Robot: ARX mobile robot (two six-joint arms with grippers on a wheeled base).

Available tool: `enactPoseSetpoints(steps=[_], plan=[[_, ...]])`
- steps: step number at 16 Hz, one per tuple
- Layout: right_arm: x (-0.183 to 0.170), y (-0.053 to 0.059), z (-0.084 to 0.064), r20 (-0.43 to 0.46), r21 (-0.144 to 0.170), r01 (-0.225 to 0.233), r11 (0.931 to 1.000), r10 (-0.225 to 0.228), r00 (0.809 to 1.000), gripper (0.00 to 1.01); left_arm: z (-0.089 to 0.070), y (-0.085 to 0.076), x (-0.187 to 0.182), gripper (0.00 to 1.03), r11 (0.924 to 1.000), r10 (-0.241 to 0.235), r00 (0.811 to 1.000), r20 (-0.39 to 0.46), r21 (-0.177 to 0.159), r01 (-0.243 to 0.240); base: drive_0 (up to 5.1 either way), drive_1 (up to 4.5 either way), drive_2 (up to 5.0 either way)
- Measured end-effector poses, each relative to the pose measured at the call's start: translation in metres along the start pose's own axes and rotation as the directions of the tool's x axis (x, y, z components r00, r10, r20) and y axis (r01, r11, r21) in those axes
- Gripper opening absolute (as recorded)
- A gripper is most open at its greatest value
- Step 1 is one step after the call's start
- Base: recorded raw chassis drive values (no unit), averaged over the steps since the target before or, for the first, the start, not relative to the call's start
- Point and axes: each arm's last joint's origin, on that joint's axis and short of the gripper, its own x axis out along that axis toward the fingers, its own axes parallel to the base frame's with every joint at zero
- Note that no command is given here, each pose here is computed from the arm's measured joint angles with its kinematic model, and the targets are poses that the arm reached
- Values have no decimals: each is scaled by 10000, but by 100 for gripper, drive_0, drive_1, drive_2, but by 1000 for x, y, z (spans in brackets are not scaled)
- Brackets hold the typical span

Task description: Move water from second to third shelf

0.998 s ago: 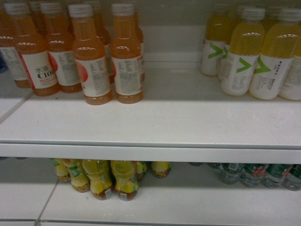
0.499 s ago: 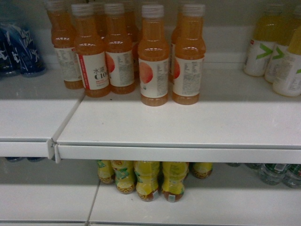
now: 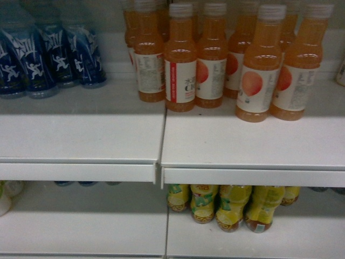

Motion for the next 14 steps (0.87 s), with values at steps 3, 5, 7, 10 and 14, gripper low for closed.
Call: enactPoseSetpoints(steps=[3,5,7,10,14], plan=[[0,0,0,-27,1,33,10000,-33,10000,36,0,0,0,98,10000,-4,10000,-15,0,4,-510,235,235],[0,0,0,35,-5,8,10000,-8,10000,36,0,0,0,98,10000,-4,10000,-19,0,4,-501,244,244],[0,0,0,-28,1,60,10000,-60,10000,36,0,0,0,98,10000,0,10000,-27,0,0,-496,250,250],[0,0,0,-37,2,42,10000,-42,10000,36,0,0,0,98,10000,4,10000,-34,0,-4,-508,238,238],[0,0,0,-34,-2,76,10000,-76,10000,36,-1,0,0,98,10000,-4,10000,-53,0,4,-497,249,249]])
